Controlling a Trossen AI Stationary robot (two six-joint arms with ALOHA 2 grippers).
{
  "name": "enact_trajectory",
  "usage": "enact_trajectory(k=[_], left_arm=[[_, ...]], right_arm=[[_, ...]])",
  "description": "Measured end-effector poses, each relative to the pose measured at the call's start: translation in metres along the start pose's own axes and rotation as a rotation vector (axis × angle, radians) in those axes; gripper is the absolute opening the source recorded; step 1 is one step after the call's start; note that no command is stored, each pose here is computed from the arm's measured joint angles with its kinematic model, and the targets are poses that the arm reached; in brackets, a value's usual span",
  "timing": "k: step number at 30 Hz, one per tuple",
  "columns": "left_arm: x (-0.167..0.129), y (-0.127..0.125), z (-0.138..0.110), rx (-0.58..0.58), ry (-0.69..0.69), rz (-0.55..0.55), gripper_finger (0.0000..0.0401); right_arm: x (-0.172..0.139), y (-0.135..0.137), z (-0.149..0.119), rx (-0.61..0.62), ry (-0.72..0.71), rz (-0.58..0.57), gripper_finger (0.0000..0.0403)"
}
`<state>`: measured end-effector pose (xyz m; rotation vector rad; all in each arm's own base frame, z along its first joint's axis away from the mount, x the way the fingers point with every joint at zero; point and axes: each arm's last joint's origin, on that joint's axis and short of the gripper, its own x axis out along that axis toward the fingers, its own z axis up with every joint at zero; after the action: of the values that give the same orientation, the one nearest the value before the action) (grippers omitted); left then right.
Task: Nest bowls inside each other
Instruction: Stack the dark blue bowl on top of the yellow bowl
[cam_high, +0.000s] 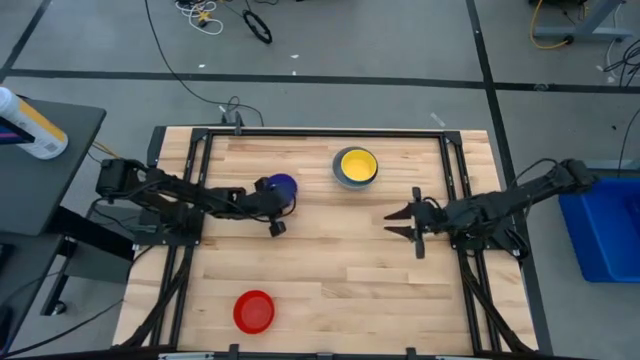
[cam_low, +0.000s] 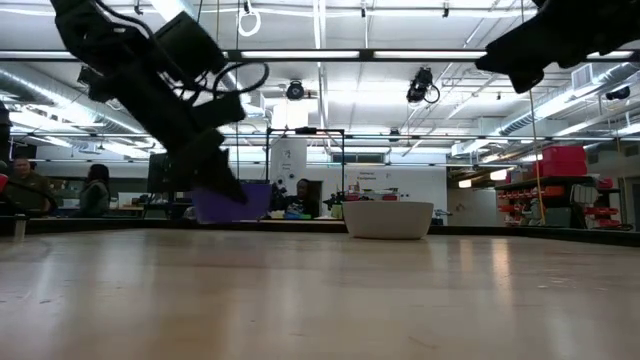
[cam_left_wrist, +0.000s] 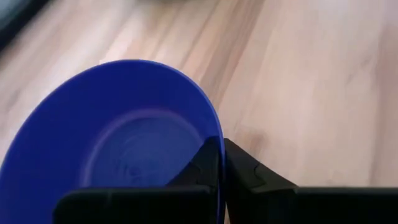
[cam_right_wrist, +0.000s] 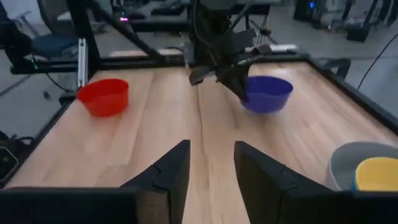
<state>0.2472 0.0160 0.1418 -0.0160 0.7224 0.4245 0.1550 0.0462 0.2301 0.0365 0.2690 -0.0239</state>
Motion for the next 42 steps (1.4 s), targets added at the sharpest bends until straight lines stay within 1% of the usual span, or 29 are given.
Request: enact_trajectory(k=[4,7,9,12,15,18,22,27,30,34,37,41,42], left_arm=[[-0.002,-0.004,0.025,0.032,-0.084,-0.035,0.0006],[-0.006,-0.006,0.046,0.058,-0.146,-0.037,0.0006],[-0.008,-0.007,0.058,0.075,-0.185,-0.037,0.0006],[-0.011,-0.005,0.075,0.099,-0.235,-0.049,0.0006],[-0.010,0.002,0.086,0.090,-0.278,-0.086,0.0005],[-0.001,0.011,0.093,0.080,-0.317,-0.133,0.0005],[0.023,0.018,0.108,0.086,-0.326,-0.202,0.0005],[0.065,0.017,0.139,0.130,-0.304,-0.278,0.0005],[0.092,0.015,0.159,0.157,-0.276,-0.303,0.0005],[0.123,0.013,0.182,0.189,-0.242,-0.311,0.0005],[0.142,0.015,0.192,0.208,-0.197,-0.304,0.0005],[0.163,0.020,0.196,0.212,-0.140,-0.286,0.0005],[0.167,0.022,0.199,0.209,-0.155,-0.279,0.0005]], right_arm=[[-0.012,0.001,0.002,-0.103,-0.050,0.076,0.0124],[-0.022,-0.002,0.007,-0.111,-0.121,0.058,0.0124],[-0.028,-0.003,0.005,-0.135,-0.150,0.067,0.0126],[-0.035,-0.006,-0.004,-0.190,-0.185,0.074,0.0125],[-0.040,-0.010,-0.018,-0.176,-0.226,0.067,0.0124],[-0.044,-0.014,-0.034,-0.163,-0.260,0.075,0.0126],[-0.044,-0.018,-0.057,-0.156,-0.266,0.064,0.0124],[-0.043,-0.023,-0.071,-0.116,-0.249,-0.020,0.0126],[-0.043,-0.023,-0.073,-0.106,-0.239,-0.024,0.0124],[-0.042,-0.023,-0.074,-0.097,-0.235,-0.018,0.0125],[-0.042,-0.023,-0.074,-0.099,-0.232,-0.012,0.0126],[-0.042,-0.022,-0.074,-0.100,-0.232,0.002,0.0124],[-0.042,-0.022,-0.074,-0.102,-0.231,0.010,0.0125]])
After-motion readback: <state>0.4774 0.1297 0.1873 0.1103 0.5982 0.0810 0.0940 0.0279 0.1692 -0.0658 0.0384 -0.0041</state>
